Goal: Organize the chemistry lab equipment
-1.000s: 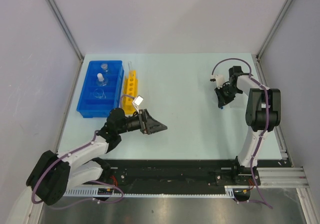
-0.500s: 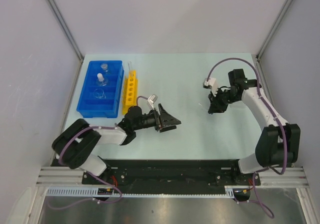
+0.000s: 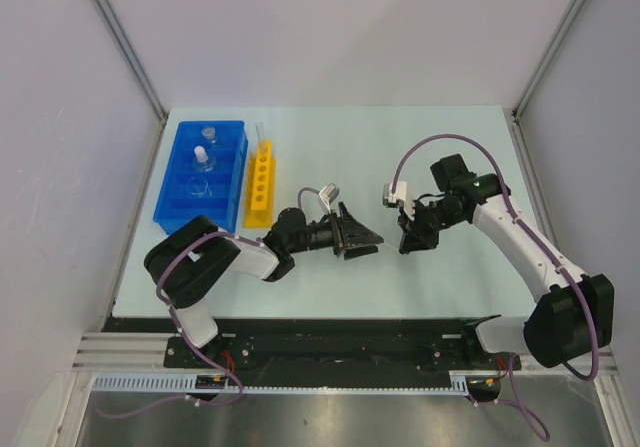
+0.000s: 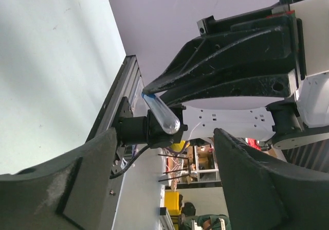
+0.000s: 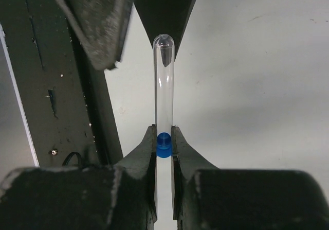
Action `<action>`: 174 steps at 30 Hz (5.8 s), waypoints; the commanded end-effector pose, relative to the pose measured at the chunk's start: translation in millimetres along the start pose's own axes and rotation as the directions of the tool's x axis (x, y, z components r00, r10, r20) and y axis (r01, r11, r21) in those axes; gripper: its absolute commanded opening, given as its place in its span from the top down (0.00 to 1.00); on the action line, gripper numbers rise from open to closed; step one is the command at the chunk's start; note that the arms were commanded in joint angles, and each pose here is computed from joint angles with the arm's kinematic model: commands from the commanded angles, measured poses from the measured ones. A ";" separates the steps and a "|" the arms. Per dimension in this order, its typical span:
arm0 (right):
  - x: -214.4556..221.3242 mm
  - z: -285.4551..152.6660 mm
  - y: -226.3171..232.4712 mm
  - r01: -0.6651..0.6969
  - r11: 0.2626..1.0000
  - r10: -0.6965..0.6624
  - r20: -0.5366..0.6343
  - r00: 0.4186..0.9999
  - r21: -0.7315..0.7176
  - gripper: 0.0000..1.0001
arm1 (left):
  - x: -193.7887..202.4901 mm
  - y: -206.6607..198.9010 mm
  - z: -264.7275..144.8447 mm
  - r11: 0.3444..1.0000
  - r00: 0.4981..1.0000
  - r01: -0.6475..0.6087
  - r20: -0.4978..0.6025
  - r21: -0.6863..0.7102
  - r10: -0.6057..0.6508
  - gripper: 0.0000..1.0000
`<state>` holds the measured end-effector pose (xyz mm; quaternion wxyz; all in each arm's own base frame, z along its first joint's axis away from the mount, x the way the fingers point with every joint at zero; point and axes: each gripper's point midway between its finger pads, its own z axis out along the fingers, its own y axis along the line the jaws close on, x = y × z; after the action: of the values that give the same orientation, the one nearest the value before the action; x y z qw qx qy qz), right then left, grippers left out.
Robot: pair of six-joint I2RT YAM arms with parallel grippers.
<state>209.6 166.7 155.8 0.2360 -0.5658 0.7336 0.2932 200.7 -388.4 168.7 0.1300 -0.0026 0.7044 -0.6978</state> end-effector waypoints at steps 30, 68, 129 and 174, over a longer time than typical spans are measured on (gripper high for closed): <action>11.6 11.7 4.2 0.027 0.999 -0.025 -0.041 0.999 0.029 0.93 | 7.3 -8.5 32.2 0.977 0.984 -0.175 -0.054 -0.125 0.169 0.74; -126.5 -92.0 -15.8 -0.608 0.719 0.678 0.530 0.509 -0.336 0.31 | -60.9 -145.0 -1.6 0.919 0.898 -0.163 0.441 0.359 -0.013 0.84; 94.4 -173.4 -181.2 -0.566 0.339 0.482 0.378 0.791 0.751 0.88 | -114.2 -24.5 -230.0 0.273 0.644 -0.518 -0.160 -0.810 0.748 0.00; 153.1 -140.4 -250.0 -0.650 0.290 0.658 0.348 0.668 0.702 0.86 | -102.7 -5.0 -239.8 0.227 0.630 -0.545 -0.216 -0.807 0.746 0.00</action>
<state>400.2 -73.5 101.5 0.2981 -0.0492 0.9527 0.0327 251.3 -133.3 186.6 0.4557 0.1326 0.8639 -0.1685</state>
